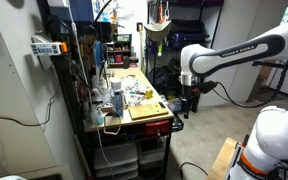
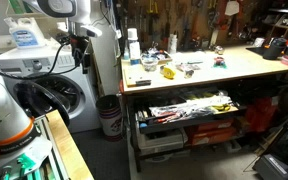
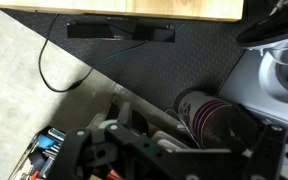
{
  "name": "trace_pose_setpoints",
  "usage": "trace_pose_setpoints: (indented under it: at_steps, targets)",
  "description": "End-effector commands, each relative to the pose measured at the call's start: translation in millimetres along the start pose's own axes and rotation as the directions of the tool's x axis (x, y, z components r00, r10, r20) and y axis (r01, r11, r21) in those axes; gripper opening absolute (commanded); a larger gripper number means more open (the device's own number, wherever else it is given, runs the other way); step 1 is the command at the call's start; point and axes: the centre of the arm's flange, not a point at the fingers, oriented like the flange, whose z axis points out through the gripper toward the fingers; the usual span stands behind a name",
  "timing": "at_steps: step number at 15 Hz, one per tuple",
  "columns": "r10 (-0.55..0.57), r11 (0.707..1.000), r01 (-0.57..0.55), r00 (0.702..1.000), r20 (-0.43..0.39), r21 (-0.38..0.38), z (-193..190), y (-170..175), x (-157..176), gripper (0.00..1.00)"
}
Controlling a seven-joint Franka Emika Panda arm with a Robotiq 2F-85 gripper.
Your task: Pick up the hanging object with a net on it and put it on the table
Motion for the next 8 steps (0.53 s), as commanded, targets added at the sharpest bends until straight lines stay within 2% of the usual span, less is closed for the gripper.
trace_pose_setpoints:
  at_steps: [1, 6, 8]
  targets:
    - [0.000, 1.000, 0.000, 1.000, 0.000, 0.000, 0, 0, 0, 1.00]
    - [0.000, 1.000, 0.000, 1.000, 0.000, 0.000, 0, 0, 0, 1.00]
    - [-0.019, 0.998, 0.021, 1.000, 0.021, -0.061, -14, -27, 20, 1.00]
